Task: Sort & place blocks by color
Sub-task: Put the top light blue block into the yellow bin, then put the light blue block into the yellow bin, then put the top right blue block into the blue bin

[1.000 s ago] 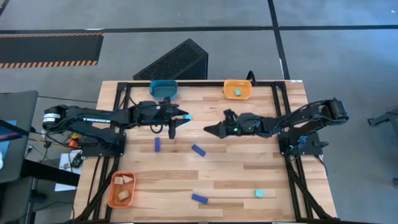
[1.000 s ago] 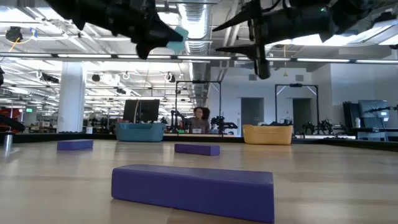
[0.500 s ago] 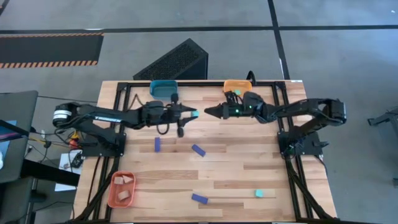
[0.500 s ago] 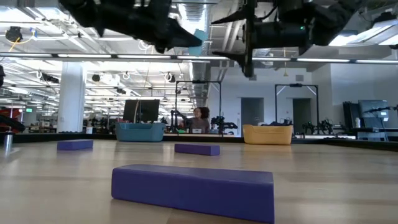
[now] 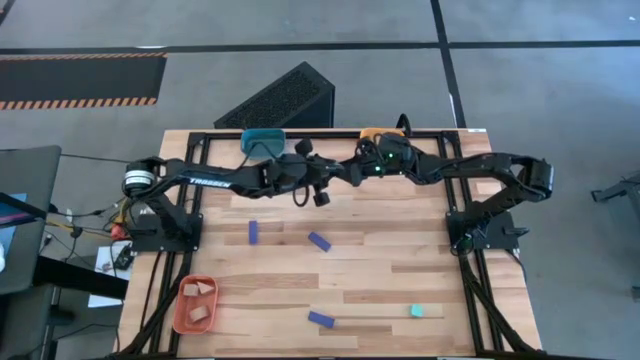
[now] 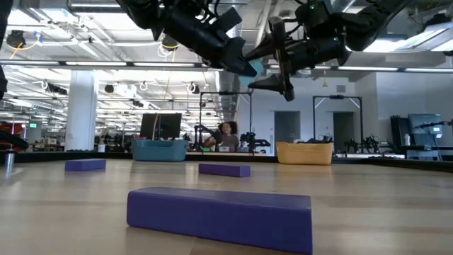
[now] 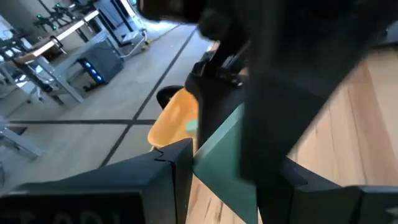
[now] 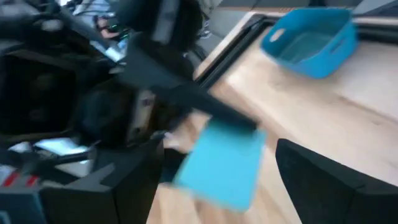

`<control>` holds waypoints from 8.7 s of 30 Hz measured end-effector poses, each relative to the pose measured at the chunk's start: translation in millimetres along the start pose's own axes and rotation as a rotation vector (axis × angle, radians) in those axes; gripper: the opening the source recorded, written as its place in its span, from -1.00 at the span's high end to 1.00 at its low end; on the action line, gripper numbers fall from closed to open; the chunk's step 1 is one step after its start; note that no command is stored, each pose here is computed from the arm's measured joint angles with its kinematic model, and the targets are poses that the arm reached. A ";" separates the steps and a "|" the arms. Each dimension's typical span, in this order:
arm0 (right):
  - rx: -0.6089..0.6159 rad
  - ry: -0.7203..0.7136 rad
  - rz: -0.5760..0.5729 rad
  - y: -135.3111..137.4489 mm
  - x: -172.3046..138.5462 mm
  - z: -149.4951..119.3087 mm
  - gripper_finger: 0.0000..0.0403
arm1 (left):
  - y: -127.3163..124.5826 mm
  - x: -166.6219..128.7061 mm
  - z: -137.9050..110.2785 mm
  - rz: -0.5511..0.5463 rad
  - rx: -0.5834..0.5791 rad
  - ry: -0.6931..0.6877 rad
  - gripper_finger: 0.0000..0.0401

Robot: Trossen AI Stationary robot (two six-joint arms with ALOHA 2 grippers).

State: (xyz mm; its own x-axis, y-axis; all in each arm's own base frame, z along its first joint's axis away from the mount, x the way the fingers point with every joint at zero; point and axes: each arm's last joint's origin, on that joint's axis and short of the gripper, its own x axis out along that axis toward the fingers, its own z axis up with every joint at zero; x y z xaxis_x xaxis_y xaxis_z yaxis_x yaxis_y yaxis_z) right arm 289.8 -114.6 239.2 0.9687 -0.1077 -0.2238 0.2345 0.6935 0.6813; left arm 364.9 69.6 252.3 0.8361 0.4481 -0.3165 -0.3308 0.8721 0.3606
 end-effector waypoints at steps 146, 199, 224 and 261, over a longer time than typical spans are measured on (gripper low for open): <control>0.122 0.477 -0.659 48.3 -54.5 -94.9 0.41 | -86.4 -132.4 -3.3 0.006 -0.571 0.504 -0.35; -0.123 0.359 -0.603 13.4 -21.1 32.8 -0.07 | 4.8 -77.3 -21.2 -0.140 -0.446 0.622 -0.35; -0.452 0.642 -0.274 115.0 33.4 -117.6 0.05 | 2.9 -121.9 -6.9 -0.167 -0.207 0.424 -0.35; -0.451 0.637 -0.444 68.4 97.9 -199.0 0.53 | -33.5 -125.4 -63.7 -0.325 -0.071 0.511 -0.15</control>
State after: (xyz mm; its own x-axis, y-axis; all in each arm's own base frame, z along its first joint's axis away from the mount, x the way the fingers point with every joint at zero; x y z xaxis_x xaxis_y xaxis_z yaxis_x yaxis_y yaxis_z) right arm 384.4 64.0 125.1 0.5359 -0.1102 -0.8371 0.3924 0.9104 0.1314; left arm 243.3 -3.3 224.0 0.5889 0.1789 -0.7882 -0.1367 0.9832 0.1210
